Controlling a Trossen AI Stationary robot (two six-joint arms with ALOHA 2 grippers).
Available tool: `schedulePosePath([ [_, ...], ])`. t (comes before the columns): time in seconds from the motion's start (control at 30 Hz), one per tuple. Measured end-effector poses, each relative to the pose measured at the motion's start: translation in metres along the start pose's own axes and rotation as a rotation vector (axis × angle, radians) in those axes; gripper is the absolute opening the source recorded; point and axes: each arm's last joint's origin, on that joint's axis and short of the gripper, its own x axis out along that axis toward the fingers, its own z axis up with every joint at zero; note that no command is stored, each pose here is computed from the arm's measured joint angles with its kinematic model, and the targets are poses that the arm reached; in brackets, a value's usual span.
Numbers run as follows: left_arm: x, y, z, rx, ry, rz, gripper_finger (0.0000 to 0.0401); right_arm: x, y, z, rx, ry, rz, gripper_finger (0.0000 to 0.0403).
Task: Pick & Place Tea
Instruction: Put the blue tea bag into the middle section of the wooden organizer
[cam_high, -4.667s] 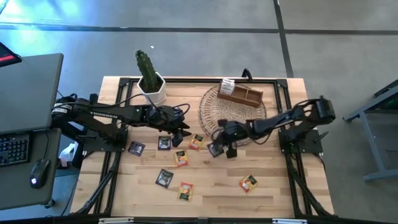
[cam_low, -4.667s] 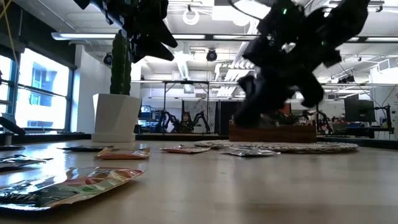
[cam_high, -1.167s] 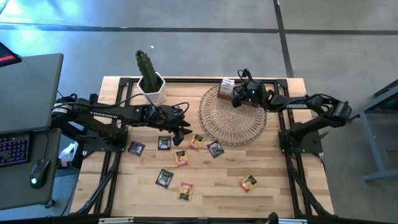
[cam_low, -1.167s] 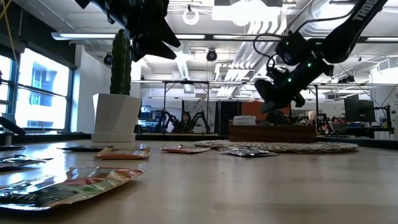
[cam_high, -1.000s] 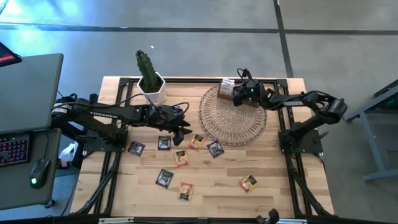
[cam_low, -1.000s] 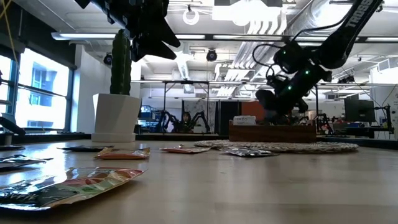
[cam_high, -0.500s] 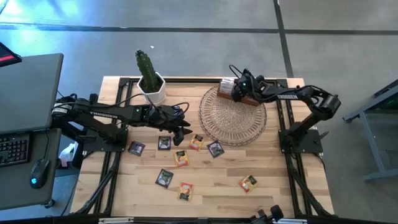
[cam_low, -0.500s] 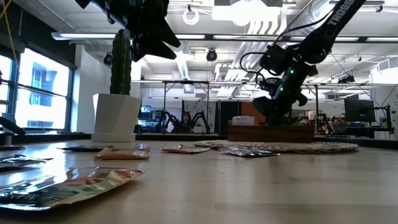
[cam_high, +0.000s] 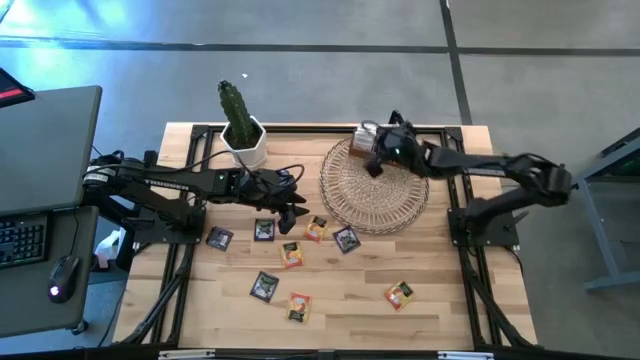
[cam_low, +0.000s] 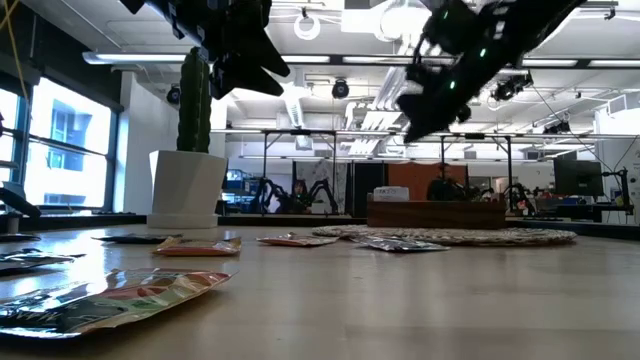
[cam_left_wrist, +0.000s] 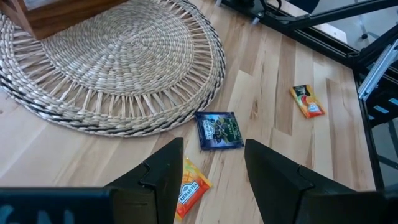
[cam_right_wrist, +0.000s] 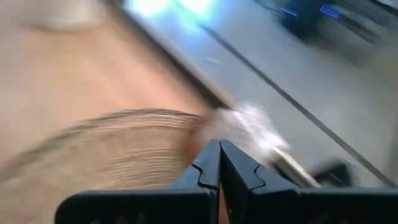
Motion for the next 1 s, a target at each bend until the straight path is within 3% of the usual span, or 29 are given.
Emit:
schedulePosePath([
  [0.17, 0.0, 0.0, 0.0, 0.003, 0.006, 0.001, 0.017, -0.036, 0.049, 0.003, -0.213, -0.097, 0.375, 0.0017],
  [0.27, 0.0, 0.0, -0.001, 0.003, 0.006, 0.0, 0.017, -0.049, 0.077, -0.003, -0.28, -0.111, 0.496, 0.0041],
  [0.53, 0.0, 0.0, 0.0, 0.002, 0.006, 0.0, 0.017, -0.047, 0.141, -0.043, -0.347, 0.011, 0.6, 0.012],
  [0.77, 0.0, 0.0, -0.001, -0.008, 0.006, 0.0, 0.017, -0.043, 0.188, -0.086, -0.453, 0.112, 0.756, 0.0149],
  [1.0, 0.0, 0.0, -0.001, -0.024, 0.007, -0.001, 0.017, -0.041, 0.199, -0.107, -0.55, 0.134, 0.674, 0.0152],
])
